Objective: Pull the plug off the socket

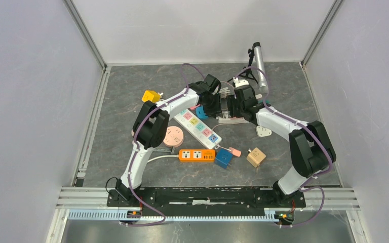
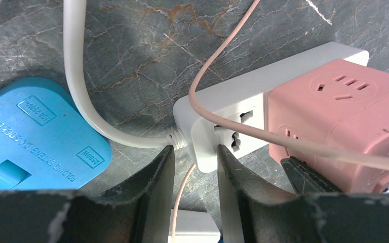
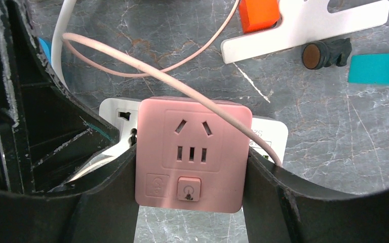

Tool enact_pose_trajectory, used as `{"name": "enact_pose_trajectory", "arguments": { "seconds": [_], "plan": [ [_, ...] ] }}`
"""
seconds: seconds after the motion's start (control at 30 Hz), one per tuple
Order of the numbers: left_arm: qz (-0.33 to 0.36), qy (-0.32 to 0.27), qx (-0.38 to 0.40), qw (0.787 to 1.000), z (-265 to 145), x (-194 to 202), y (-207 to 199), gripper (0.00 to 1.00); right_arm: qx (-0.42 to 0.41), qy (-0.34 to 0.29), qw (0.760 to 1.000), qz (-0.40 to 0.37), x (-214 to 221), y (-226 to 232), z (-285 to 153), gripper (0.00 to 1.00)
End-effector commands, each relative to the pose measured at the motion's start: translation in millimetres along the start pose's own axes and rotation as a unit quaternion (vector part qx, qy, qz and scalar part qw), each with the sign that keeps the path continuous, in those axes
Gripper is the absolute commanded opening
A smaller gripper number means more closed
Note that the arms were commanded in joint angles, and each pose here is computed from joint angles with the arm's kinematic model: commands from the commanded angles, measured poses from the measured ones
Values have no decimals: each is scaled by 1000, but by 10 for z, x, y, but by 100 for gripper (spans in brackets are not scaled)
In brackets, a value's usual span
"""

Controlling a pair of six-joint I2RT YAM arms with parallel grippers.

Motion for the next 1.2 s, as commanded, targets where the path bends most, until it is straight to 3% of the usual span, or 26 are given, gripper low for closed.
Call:
{"name": "enact_pose_trajectory", "arguments": {
  "seconds": [0.0, 0.27, 0.67, 0.83, 1.03, 1.17],
  "plan": [
    [1, 23, -106, 994, 330, 228, 543, 41, -55, -43, 997, -15, -320, 326, -195, 0],
    [3, 15, -112, 994, 310, 214, 565, 39, -88, -98, 991, 18, -735, 245, -405, 0],
    [15, -1, -70, 997, 135, 73, 291, 41, -70, -108, 991, 29, -752, 82, -742, 0],
    [32, -24, -26, 999, -132, -65, 8, 44, -61, -106, 992, 33, -627, -17, -858, 0],
    [57, -51, 43, 996, -548, -162, -320, 51, -132, -111, 985, 27, -510, 88, -951, 0],
    [61, -92, 30, 993, -782, -237, -304, 54, -173, -103, 979, 29, -413, 160, -960, 0]
  ]
}}
Point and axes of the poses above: each gripper's point midway between its finger pads, its own z axis out along the fingers, its own y axis along the line the jaws close on, x = y × z, the point moved 4 cm from there along -z, back along the fingers, and after that the axes turned 15 degrees about -z, right-handed, at the moved point
